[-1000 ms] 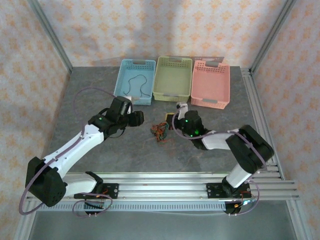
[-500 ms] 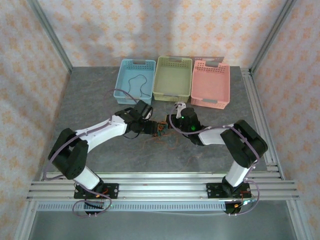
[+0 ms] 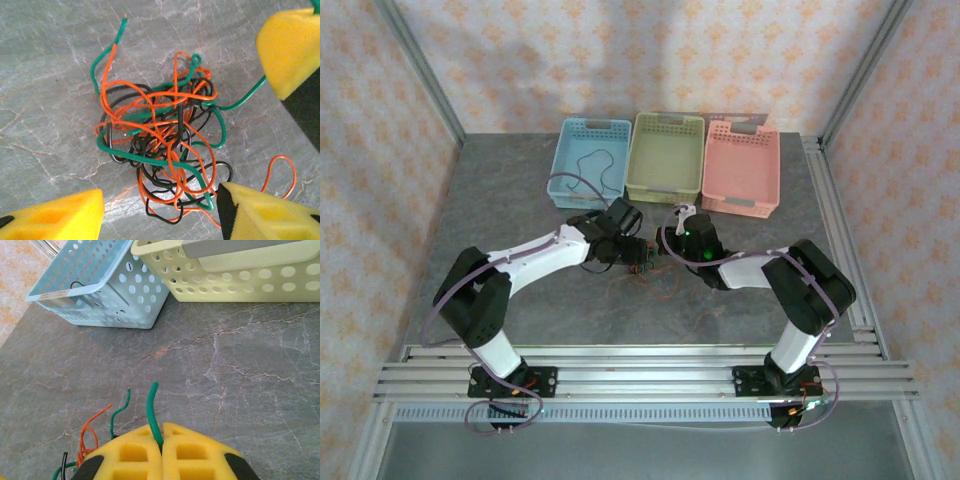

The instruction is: Untangle the cables

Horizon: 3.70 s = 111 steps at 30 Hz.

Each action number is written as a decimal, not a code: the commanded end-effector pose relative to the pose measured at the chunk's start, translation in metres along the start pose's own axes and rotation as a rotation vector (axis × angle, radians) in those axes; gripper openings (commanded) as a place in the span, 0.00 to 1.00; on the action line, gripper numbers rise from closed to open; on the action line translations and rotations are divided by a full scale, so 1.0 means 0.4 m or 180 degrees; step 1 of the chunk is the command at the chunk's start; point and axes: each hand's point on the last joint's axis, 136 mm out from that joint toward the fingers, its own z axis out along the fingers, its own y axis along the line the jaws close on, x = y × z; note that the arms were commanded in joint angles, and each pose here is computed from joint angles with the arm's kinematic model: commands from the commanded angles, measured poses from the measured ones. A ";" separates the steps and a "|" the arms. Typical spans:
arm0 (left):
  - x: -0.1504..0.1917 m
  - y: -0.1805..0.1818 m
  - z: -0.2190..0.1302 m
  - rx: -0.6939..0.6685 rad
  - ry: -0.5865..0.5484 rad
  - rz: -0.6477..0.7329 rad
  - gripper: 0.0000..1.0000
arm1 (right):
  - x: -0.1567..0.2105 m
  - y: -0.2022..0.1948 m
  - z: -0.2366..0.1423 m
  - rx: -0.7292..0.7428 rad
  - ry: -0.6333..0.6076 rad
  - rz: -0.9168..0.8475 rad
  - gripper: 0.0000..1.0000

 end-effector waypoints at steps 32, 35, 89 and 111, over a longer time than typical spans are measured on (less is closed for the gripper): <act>-0.020 -0.013 0.009 -0.0175 -0.0005 -0.0016 0.38 | -0.007 -0.019 0.014 0.0113 0.0005 0.0064 0.00; -0.022 -0.018 -0.017 -0.0215 -0.0050 0.0127 0.38 | -0.008 -0.019 0.014 0.0114 0.0005 0.0066 0.00; -0.097 0.036 0.117 0.0082 0.0203 -0.0244 0.37 | 0.000 -0.021 0.020 0.0145 0.0081 0.0058 0.00; -0.132 0.033 0.101 0.0140 -0.0028 -0.0311 0.08 | 0.002 -0.020 0.021 0.0144 0.0096 0.0055 0.00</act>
